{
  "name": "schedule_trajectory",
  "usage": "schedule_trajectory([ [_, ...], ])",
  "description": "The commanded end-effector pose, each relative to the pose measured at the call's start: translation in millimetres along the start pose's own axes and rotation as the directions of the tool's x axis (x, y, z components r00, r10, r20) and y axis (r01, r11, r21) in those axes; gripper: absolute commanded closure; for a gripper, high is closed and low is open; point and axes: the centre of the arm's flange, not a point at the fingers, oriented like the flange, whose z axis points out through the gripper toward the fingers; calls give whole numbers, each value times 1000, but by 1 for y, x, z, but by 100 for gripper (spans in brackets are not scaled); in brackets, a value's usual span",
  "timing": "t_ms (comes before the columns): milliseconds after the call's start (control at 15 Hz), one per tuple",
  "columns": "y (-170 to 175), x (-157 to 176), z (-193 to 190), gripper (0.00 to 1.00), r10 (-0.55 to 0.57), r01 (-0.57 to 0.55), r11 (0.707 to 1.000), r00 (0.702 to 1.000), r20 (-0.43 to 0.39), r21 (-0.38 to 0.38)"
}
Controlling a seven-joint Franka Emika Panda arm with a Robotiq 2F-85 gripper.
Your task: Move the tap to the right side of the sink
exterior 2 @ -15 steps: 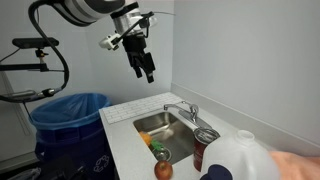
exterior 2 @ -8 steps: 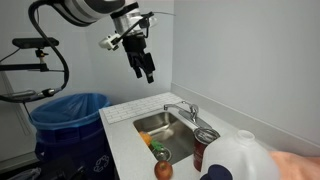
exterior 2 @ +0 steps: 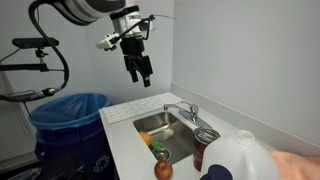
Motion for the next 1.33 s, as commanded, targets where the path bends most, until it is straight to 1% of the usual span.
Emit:
schedule_trajectory([
  [0,0,3,-5,0,-27,26,999,999,21,28],
  [67,-1,2,-6,0,-10,9,1000,999,38,23],
  [133,0,-1,0,0,-9,9,1000,1000,9,7],
  [267,0,-1,0,0,-8,8,1000,1000,19,6],
  [600,0,-1,0,0,-8,8,1000,1000,20,6],
  [667,11,-1,10,0,-28,27,999,999,34,28],
  [867,-4,17,40,0,-94,91,995,994,58,46],
  [1267,-60,66,83,0,-218,216,973,976,20,87],
])
